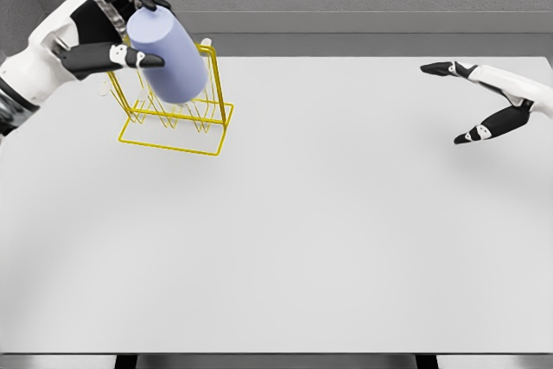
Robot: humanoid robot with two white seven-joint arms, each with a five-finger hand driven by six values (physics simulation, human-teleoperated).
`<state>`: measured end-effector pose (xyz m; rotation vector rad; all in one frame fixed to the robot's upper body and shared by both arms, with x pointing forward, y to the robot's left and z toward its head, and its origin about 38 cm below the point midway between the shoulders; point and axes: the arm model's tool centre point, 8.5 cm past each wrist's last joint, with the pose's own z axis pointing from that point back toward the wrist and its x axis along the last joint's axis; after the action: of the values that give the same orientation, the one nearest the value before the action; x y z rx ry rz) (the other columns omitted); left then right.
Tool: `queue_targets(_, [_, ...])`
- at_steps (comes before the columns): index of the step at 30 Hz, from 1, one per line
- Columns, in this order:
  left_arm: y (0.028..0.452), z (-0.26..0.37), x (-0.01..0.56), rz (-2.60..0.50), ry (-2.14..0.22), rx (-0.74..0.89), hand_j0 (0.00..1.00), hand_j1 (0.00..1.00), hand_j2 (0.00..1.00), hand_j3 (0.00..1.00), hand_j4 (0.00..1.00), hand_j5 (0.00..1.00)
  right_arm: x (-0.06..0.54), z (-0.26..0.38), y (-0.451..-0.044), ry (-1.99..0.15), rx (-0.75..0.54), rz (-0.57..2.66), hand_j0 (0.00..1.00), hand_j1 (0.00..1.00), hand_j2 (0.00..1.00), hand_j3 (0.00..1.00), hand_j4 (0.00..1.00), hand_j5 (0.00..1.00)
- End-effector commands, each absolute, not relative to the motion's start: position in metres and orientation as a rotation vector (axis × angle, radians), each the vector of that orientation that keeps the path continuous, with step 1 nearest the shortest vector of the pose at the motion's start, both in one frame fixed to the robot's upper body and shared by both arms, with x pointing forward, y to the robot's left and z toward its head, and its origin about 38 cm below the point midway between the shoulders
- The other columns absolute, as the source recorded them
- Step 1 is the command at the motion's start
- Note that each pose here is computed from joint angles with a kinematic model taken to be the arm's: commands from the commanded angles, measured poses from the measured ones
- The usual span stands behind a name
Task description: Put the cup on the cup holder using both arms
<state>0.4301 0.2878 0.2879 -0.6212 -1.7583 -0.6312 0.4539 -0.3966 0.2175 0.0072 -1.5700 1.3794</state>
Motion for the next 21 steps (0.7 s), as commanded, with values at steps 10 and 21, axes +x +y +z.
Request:
queue_targets(10, [0.301, 0.280, 0.448, -0.579, -1.704, -0.577, 0.42, 0.42, 0.42, 0.42, 0.42, 0.42, 0.454, 0.218, -0.397, -1.574, 0.010, 1.371, 1.00, 1.00, 1.00, 1.00, 1.00, 1.00])
queue_targets(21, [0.293, 0.264, 0.456, -0.569, -1.674, -0.558, 0.42, 0.42, 0.42, 0.42, 0.42, 0.42, 0.454, 0.218, -0.396, -1.576, 0.013, 1.371, 1.00, 1.00, 1.00, 1.00, 1.00, 1.00])
